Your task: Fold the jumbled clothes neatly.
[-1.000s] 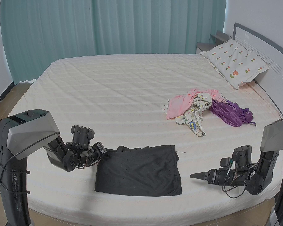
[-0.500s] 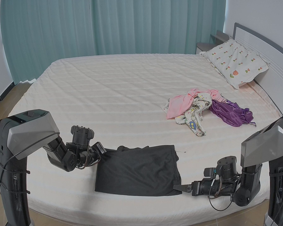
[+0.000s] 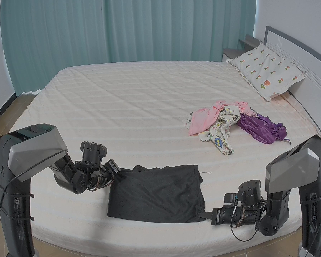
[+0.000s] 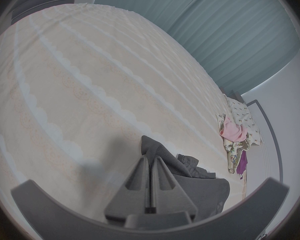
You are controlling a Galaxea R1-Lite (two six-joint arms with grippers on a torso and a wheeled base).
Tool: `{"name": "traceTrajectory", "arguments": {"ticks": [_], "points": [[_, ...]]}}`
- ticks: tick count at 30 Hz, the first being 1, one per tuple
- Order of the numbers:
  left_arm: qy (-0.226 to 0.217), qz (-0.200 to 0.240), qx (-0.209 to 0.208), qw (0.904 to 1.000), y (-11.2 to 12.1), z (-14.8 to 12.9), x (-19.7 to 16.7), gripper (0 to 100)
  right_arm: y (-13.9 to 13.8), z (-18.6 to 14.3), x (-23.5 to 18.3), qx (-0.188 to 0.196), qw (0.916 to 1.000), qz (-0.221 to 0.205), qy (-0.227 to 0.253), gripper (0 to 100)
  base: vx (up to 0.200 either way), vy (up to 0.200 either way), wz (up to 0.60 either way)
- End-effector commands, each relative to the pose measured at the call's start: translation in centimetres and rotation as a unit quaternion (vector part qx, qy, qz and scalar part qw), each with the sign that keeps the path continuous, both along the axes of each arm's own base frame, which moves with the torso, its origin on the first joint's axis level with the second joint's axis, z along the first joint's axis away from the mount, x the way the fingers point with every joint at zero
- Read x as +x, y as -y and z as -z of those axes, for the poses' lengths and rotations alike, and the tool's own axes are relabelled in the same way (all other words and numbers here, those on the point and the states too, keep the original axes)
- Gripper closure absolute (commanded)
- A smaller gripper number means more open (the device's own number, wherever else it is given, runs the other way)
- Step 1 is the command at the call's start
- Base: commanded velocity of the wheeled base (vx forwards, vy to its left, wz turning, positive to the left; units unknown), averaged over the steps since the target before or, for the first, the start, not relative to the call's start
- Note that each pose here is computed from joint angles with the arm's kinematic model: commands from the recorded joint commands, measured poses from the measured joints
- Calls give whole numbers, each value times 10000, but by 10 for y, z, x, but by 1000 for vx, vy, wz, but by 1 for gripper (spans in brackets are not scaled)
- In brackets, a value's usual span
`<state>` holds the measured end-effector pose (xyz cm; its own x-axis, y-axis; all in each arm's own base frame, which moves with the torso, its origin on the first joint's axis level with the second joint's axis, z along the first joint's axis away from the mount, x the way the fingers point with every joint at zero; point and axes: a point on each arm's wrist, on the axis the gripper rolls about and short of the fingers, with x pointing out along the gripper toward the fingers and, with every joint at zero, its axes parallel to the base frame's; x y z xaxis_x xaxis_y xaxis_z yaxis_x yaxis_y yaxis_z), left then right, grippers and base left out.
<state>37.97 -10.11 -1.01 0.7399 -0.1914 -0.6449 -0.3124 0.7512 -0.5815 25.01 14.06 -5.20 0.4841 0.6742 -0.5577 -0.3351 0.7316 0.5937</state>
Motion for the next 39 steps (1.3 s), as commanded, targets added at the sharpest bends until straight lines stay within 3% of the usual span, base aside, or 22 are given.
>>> {"name": "traceTrajectory", "arguments": {"ticks": [1, 21, 22, 23, 32, 34, 39], "points": [[6, -2, -2, 10000, 0, 0, 0, 100, 1, 0, -1, -15, 10000, 5, -26, 100, 0, 0, 0], [-86, -13, 40, 10000, -2, 5, -2, 100, 10, -2, -13, -133, 9997, 45, -185, 100, 0, 0, 0], [-86, -21, 40, 10000, -2, 4, -2, 100, 10, -2, -13, -137, 9997, 41, -180, 0, 0, 0, 0], [-97, -25, 25, 9999, -3, 4, -3, 0, 9, -2, -13, -133, 9998, 41, -173, 0, 0, 0, 0], [-165, -41, 9, 9999, -5, 4, -9, 0, 10, -9, -8, 22, 9999, 137, 46, 0, 0, 0, 0], [-182, -67, -87, 9998, -11, -7, -20, 0, 18, -17, -1, 146, 9991, 321, 255, 0, 0, 0, 0], [-250, 234, -394, 9986, -15, -23, -39, 0, 25, -17, 2, 305, 9974, 650, 58, 0, 0, 0, 0]]}}
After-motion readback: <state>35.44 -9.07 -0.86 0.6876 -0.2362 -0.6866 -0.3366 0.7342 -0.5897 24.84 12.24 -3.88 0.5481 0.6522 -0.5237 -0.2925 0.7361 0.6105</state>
